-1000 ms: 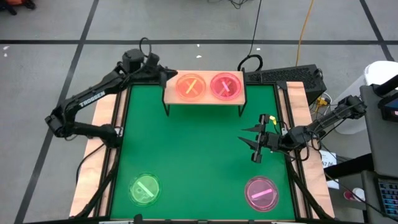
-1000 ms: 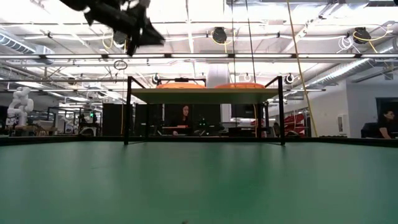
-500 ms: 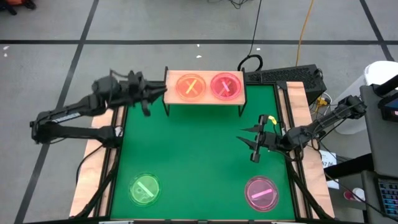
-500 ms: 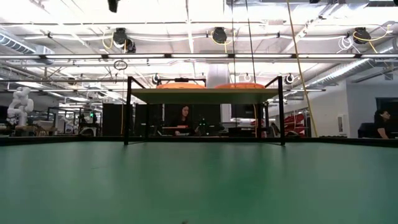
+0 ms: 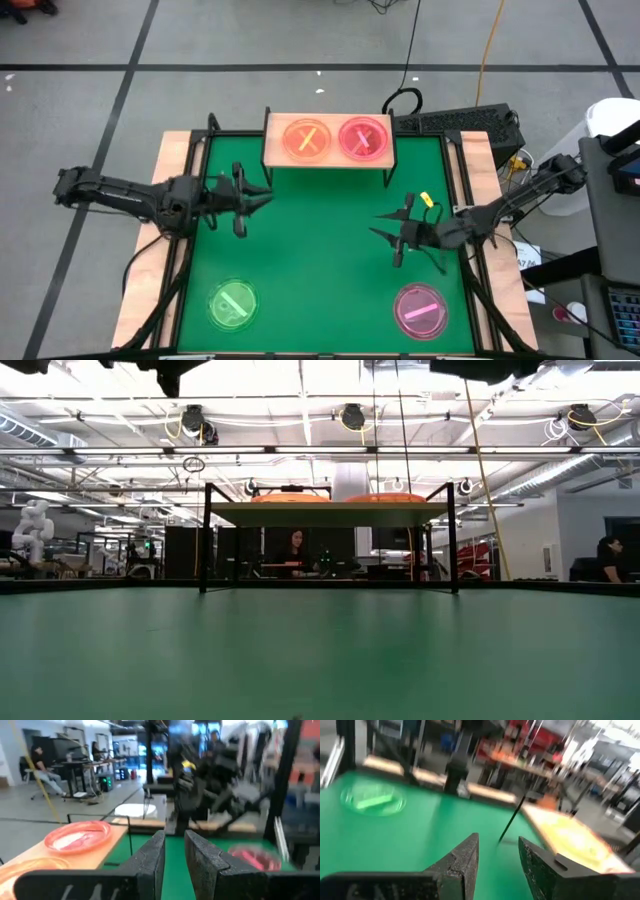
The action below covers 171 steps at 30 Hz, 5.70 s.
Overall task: Place and stack plates onto a shelf
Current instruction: Stack the pink plate on top of the orange plate on the shelf
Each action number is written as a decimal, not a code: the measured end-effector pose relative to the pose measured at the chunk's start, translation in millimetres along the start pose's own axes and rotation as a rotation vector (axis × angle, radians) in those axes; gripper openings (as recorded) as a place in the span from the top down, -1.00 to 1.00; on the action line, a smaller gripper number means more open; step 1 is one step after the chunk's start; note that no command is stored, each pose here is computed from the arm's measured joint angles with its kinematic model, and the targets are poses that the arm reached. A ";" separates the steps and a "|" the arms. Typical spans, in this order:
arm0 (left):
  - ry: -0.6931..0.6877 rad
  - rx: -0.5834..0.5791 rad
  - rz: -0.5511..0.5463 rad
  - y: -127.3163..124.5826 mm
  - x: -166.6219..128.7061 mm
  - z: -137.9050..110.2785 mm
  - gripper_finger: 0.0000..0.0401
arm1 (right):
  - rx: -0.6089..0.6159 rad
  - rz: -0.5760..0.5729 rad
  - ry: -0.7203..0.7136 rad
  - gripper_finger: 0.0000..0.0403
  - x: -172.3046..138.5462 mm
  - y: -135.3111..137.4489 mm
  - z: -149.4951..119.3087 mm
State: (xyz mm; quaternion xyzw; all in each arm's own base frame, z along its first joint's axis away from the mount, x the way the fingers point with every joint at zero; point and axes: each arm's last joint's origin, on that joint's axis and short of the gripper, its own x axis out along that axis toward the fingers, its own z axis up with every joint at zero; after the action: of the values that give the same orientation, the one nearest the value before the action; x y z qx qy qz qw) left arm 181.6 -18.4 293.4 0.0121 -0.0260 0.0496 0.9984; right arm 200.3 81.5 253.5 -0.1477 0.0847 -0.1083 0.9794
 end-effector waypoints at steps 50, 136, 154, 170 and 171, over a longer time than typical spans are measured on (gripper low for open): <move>0.281 0.651 0.015 -104.3 6.1 -63.4 0.61 | 0.415 0.505 1.290 0.40 -12.7 64.6 -54.5; 0.320 0.446 0.146 -72.6 26.7 -66.2 0.61 | 0.697 -0.279 -0.010 0.73 207.7 -240.0 -53.8; 0.326 0.397 0.130 -73.1 26.3 -67.4 0.61 | 0.217 0.045 -0.062 0.16 174.2 -184.3 25.6; 0.325 0.378 0.131 -73.1 26.3 -67.5 0.61 | 0.146 0.047 0.172 0.16 213.5 -136.3 -23.1; 0.325 0.377 0.131 -73.1 26.3 -67.5 0.61 | 0.147 0.030 0.190 0.16 216.1 -136.7 -28.1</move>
State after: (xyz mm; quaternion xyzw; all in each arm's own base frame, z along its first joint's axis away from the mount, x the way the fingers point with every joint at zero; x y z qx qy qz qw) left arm 218.5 -86.7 225.8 0.1884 0.1436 0.1196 0.9642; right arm 377.1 -104.9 240.1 -0.0632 0.1710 -0.1132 0.9767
